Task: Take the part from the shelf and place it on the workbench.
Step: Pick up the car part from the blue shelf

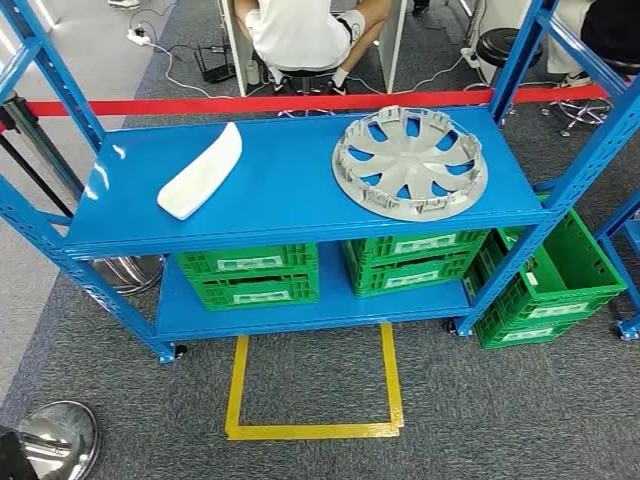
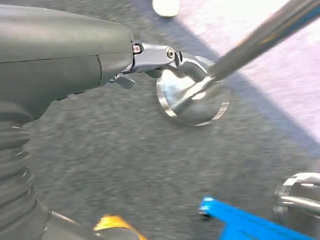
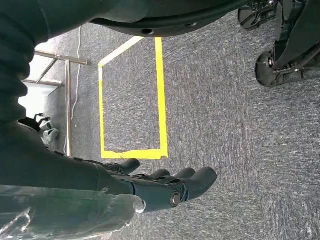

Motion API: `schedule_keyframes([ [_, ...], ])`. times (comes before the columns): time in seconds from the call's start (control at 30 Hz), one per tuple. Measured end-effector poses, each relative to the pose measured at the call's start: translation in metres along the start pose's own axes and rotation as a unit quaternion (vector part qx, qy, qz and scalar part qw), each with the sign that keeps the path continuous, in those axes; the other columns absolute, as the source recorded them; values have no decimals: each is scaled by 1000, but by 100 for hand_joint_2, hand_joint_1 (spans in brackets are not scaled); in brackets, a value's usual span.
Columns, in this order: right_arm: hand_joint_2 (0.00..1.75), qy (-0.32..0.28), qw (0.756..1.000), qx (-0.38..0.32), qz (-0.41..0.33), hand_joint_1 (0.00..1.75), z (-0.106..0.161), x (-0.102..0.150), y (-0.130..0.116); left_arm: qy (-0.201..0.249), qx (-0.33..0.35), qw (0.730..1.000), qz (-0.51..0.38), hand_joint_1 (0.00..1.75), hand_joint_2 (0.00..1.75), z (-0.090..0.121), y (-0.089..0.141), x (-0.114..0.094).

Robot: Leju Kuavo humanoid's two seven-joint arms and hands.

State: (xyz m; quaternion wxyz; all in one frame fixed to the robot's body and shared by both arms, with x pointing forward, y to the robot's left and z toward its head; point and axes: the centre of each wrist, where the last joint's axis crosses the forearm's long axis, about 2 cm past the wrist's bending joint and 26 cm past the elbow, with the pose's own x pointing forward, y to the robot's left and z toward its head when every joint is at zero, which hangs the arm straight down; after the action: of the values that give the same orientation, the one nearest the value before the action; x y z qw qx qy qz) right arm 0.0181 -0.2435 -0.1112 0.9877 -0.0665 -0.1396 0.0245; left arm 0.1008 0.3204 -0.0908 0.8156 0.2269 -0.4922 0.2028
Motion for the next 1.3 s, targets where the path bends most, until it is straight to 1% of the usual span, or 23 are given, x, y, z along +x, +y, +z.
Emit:
schedule_keyframes([
  [0.07,175,0,1000,0,1,0,0,0,0,-15,1,1000,3,0,175,-3,-1,5],
  [0.2,175,0,1000,-1,4,0,0,0,0,-70,5,997,13,0,175,-11,-4,25],
  [0.4,175,-2,1000,-1,12,0,0,1,0,-153,3,988,26,0,175,-16,-4,55],
  [0.53,175,-5,1000,-1,20,0,0,2,0,-208,-19,978,30,0,175,-15,-6,76],
  [0.7,175,-7,999,1,33,0,-1,4,0,-279,-61,958,28,0,175,-11,-17,107],
  [0.9,175,-10,999,4,46,0,-1,6,0,-357,-119,926,24,0,175,-1,-34,142],
  [1.03,175,-13,998,7,57,0,-1,8,0,-404,-172,898,22,0,175,9,-52,163],
  [1.17,175,-15,998,9,68,0,-2,9,0,-442,-225,868,22,0,175,22,-69,179],
  [1.3,175,-16,997,11,80,0,-2,11,0,-476,-286,831,22,0,175,40,-87,190],
])
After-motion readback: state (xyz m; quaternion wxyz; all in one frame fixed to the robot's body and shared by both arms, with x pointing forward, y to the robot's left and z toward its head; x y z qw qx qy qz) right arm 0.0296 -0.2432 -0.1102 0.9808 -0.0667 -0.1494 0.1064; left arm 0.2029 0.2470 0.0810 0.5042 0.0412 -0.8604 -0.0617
